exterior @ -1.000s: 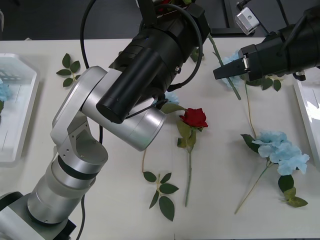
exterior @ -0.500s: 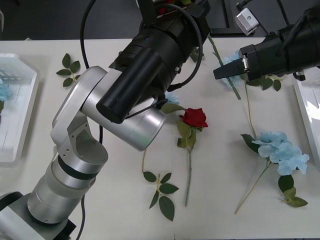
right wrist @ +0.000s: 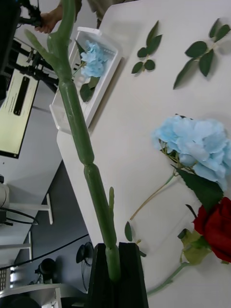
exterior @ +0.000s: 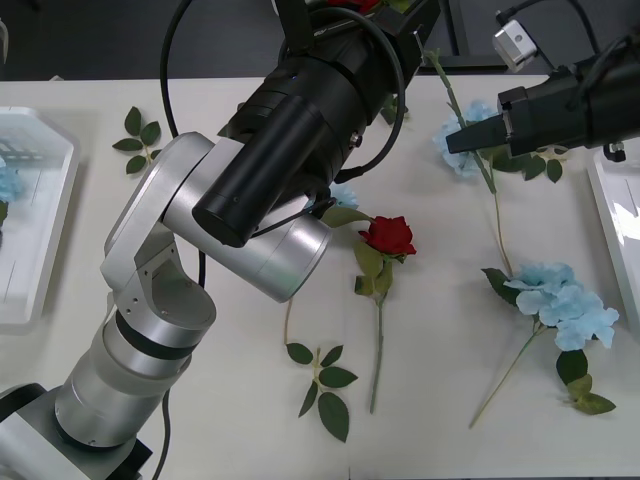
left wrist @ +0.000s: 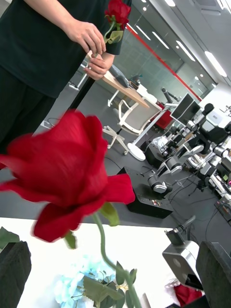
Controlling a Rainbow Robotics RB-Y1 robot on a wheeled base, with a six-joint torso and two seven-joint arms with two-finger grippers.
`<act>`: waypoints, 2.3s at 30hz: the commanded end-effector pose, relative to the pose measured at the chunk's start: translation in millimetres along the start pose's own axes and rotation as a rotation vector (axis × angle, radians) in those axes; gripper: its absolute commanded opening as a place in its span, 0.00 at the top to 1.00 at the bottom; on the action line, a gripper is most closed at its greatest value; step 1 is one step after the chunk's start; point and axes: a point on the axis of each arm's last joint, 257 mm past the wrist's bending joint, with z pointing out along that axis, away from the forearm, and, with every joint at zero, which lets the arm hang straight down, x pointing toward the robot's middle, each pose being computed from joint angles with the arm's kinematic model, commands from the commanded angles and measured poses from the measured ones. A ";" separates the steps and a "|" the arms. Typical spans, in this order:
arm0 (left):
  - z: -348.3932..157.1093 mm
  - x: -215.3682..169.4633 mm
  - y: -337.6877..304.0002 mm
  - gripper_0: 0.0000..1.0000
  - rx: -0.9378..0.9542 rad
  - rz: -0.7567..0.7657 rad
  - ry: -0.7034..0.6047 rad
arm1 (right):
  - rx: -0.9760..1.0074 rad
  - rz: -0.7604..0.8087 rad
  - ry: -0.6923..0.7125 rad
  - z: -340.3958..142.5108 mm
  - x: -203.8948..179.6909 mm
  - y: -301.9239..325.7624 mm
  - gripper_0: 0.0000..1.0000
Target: Place the red flowers into the right box and the blue flowers into the left box. If a person shows an open palm, hand one flower to the person first, then continue sorting.
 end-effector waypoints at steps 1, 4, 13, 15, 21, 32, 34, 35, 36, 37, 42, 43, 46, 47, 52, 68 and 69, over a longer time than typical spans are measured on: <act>-3.5 -2.3 -19.7 0.00 0.039 -0.043 -0.013 | 0.084 0.095 -0.090 -57.3 -17.2 -32.5 1.00; -4.1 13.1 -5.0 0.00 0.009 -0.043 0.019 | 0.202 0.116 -0.107 -94.5 -14.3 -65.1 1.00; -39.7 28.3 18.0 0.00 -0.035 -0.063 0.198 | 0.585 0.252 -0.191 -249.2 12.6 -143.0 1.00; -56.1 37.0 25.4 0.00 -0.071 -0.065 0.276 | 0.642 0.326 -0.223 -282.7 30.7 -157.5 1.00; -115.4 83.2 77.0 0.00 -0.200 0.068 0.559 | 0.876 0.409 -0.164 -370.6 97.1 -185.1 1.00; -162.3 150.2 166.0 0.00 -0.318 0.309 0.887 | 1.159 0.562 -0.083 -465.5 213.4 -205.1 1.00; -159.0 161.5 176.7 0.00 -0.319 0.339 0.909 | 1.189 0.569 -0.074 -466.1 231.9 -216.0 1.00; -155.8 168.5 184.0 0.00 -0.324 0.352 0.920 | 1.201 0.574 -0.068 -463.5 242.9 -223.1 1.00; -153.0 175.5 191.4 0.00 -0.336 0.358 0.931 | 1.214 0.578 -0.067 -461.9 252.4 -229.5 1.00; -149.0 180.8 198.0 0.00 -0.349 0.370 0.938 | 1.224 0.581 -0.064 -457.7 262.0 -236.8 1.00; -128.6 201.1 220.8 0.00 -0.398 0.447 0.956 | 1.295 0.563 -0.006 -450.8 291.4 -260.4 1.00; -124.3 205.5 223.8 0.00 -0.405 0.460 0.958 | 1.297 0.562 0.010 -447.7 295.5 -262.4 1.00; -113.7 215.6 229.1 0.00 -0.409 0.477 0.959 | 1.284 0.574 0.018 -440.0 300.3 -264.2 1.00; -109.4 219.4 231.1 0.00 -0.406 0.485 0.958 | 1.282 0.575 0.018 -438.2 300.0 -265.0 1.00; -98.3 235.5 228.9 0.00 -0.384 0.530 0.967 | 1.257 0.573 0.025 -419.8 303.2 -272.0 1.00; -83.5 267.1 218.1 0.00 -0.318 0.571 0.973 | 1.216 0.502 0.003 -387.2 281.2 -286.9 0.12; -83.4 267.0 219.0 0.00 -0.320 0.572 0.974 | 1.203 0.498 0.001 -384.1 277.0 -285.6 0.09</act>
